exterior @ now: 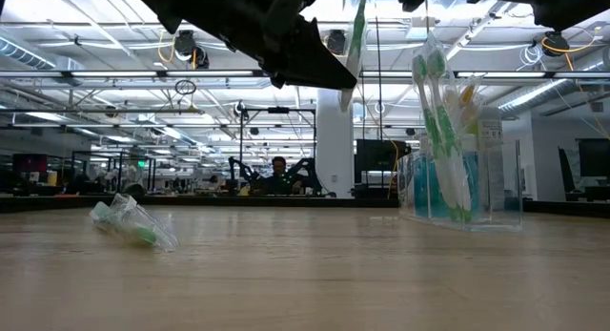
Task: Pick & Place toothbrushing station
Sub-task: Put the green toothbrush into the bottom of the transparent organizer
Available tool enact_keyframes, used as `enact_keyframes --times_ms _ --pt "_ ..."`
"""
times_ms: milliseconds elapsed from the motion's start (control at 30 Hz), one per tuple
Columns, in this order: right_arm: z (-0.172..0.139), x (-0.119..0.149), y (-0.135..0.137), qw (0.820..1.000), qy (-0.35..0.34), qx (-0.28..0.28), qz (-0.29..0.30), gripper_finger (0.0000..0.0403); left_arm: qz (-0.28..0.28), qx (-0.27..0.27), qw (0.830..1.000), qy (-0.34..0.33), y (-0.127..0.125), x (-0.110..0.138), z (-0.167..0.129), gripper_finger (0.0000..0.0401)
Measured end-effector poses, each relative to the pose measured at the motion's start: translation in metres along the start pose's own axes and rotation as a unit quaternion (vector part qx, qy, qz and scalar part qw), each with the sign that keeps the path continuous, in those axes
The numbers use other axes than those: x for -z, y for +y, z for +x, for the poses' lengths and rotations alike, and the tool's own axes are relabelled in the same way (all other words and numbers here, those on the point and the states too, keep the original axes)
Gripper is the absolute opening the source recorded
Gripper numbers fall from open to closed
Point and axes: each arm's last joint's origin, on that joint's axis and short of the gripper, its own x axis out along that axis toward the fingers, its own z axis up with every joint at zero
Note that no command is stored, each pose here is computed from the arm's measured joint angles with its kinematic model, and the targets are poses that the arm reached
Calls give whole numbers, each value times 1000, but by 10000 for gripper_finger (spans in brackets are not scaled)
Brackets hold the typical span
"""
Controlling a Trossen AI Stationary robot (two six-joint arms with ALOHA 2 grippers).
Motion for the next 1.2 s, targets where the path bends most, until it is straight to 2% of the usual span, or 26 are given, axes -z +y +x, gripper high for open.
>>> enact_keyframes --times_ms 233,467,1200 --pt "0 0 0 1000 1 2 -12 140 -1 0 1000 0 0 0 0 35" --pt "0 1 -3 999 19 47 -18 119 -2 0 1000 0 0 0 0 35" --pt "0 2 -2 998 22 45 -28 45 -1 -1 1000 0 0 0 0 35"
